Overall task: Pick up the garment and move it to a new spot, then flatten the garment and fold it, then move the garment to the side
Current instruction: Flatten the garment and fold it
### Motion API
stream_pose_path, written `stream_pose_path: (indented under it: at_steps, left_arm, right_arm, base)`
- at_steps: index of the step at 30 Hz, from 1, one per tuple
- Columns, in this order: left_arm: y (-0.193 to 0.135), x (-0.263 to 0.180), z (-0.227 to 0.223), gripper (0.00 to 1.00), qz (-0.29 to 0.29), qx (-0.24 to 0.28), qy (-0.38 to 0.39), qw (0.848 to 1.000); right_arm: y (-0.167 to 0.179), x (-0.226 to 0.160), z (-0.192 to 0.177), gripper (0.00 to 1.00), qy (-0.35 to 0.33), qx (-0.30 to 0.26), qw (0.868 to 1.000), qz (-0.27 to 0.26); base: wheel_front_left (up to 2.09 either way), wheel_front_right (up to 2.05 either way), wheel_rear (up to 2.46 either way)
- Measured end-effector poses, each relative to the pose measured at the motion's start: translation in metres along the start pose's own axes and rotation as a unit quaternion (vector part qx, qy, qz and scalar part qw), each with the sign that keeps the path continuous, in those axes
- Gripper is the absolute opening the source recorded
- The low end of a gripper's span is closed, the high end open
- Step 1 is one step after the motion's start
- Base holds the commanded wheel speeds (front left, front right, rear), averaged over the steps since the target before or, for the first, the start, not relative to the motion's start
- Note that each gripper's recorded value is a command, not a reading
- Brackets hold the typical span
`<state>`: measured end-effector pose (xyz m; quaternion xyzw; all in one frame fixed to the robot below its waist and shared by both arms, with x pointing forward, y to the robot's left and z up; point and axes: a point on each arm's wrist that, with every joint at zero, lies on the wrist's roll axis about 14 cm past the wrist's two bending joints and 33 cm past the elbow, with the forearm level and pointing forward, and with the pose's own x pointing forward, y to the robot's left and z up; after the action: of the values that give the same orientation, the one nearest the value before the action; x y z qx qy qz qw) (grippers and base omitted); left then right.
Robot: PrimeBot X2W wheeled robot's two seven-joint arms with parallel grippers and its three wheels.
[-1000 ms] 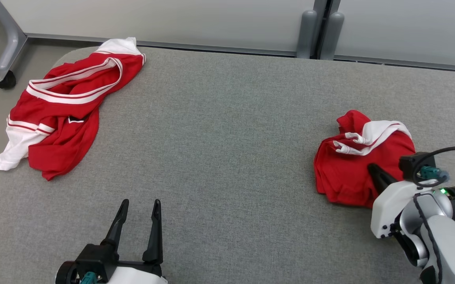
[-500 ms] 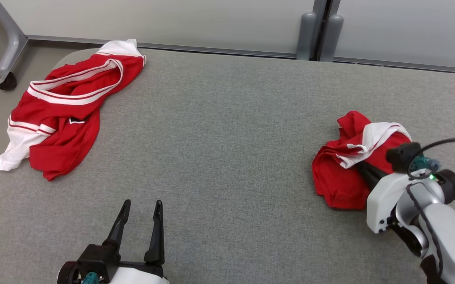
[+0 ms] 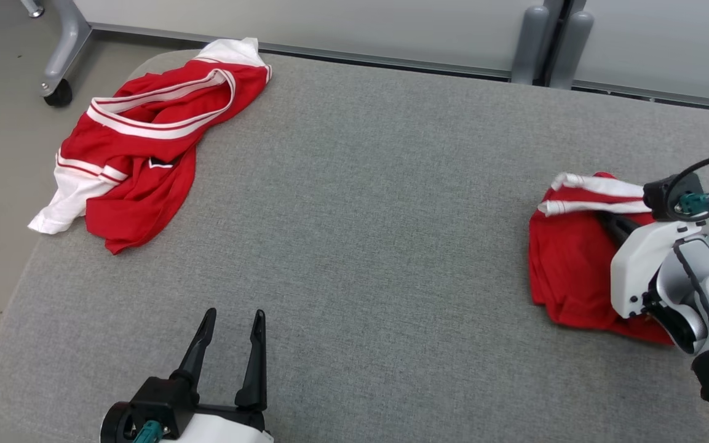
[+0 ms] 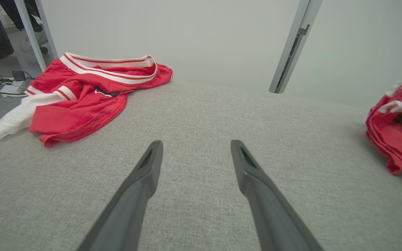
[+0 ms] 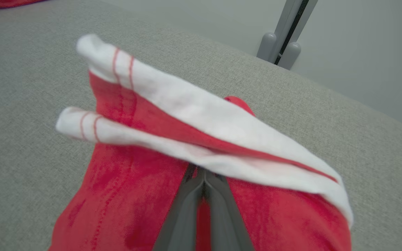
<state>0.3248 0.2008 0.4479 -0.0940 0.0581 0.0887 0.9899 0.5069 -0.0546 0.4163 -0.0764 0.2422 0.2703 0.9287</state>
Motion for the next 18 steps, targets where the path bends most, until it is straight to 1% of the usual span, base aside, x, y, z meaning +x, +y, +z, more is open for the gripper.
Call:
stream_pose_path:
  at_steps: [7, 12, 15, 18]
  left_arm:
    - [0.003, 0.003, -0.004, 1.0, 0.009, -0.005, 0.009, 1.0]
    - [0.007, 0.006, -0.007, 1.0, 0.021, -0.006, 0.016, 1.0]
    - [0.01, 0.01, -0.003, 1.0, 0.027, -0.006, 0.009, 1.0]
    - [0.012, 0.009, 0.001, 1.0, 0.029, -0.007, 0.002, 1.0]
  right_arm:
    - [-0.012, 0.025, 0.008, 0.0, 0.004, -0.009, 1.0, -0.007]
    - [-0.01, 0.048, 0.007, 0.0, 0.01, -0.009, 1.0, -0.002]
    - [-0.002, 0.051, 0.016, 0.0, -0.011, 0.002, 1.0, 0.003]
    - [0.008, 0.044, 0.031, 0.0, -0.044, 0.003, 0.999, 0.009]
  base:
    - [0.0, 0.0, 0.0]
    - [0.0, 0.0, 0.0]
    - [0.0, 0.0, 0.0]
    - [0.0, 0.0, 0.0]
